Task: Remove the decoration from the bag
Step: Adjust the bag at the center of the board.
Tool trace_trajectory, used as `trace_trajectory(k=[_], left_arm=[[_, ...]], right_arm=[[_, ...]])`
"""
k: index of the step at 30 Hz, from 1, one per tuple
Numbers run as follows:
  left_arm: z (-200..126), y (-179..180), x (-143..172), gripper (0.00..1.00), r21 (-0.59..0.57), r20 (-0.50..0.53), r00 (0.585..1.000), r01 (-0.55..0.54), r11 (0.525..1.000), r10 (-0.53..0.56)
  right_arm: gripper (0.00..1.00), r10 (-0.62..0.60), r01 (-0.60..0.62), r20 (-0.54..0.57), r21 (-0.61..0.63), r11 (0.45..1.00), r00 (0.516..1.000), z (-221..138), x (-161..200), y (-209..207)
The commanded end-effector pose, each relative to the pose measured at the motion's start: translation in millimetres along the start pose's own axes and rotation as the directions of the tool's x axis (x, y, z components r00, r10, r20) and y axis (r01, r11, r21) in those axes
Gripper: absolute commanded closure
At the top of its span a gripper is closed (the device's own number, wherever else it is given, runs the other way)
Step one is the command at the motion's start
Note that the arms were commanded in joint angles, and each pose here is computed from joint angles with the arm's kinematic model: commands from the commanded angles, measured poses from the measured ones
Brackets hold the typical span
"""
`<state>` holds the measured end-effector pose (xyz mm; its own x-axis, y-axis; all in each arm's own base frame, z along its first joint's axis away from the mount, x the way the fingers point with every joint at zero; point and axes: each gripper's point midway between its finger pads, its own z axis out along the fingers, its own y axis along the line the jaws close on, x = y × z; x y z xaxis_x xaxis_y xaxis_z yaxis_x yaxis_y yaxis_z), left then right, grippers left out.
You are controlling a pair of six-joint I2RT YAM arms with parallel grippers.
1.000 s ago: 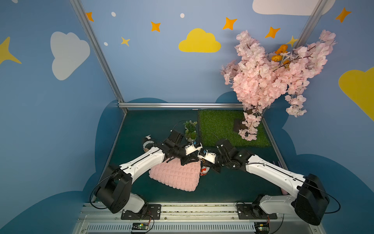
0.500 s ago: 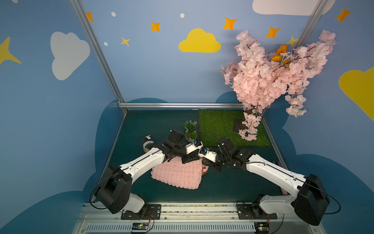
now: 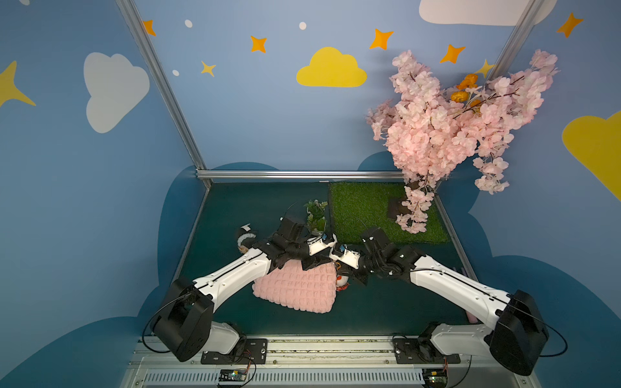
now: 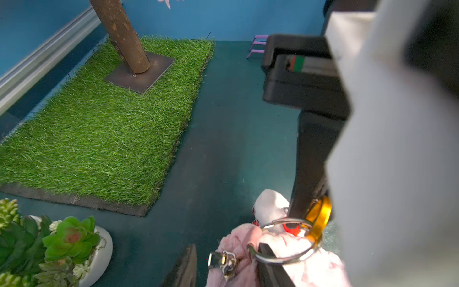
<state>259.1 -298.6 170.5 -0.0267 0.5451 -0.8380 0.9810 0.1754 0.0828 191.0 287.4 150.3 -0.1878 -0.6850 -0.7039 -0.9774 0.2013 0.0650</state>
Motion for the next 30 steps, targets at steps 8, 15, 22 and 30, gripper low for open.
trace_trajectory(k=[8,15,22,30], left_arm=[[5,-57,-7,0.57,0.183,0.075,0.969,-0.245,0.952,0.235],[10,-64,-6,0.57,0.211,0.081,0.964,-0.264,0.941,0.252],[12,-57,-12,0.57,0.180,0.112,0.976,-0.203,0.962,0.185],[18,-45,-9,0.57,0.138,0.098,0.979,-0.193,0.971,0.181]], right_arm=[[1.00,0.074,-0.094,0.145,0.134,0.986,0.987,-27,-40,-39],[1.00,0.142,-0.171,0.175,0.162,0.972,0.974,-37,-40,-51],[1.00,0.157,-0.187,0.204,0.134,0.973,0.966,-41,-41,-51],[1.00,0.147,-0.165,0.187,0.085,0.983,0.971,-40,-33,-47]])
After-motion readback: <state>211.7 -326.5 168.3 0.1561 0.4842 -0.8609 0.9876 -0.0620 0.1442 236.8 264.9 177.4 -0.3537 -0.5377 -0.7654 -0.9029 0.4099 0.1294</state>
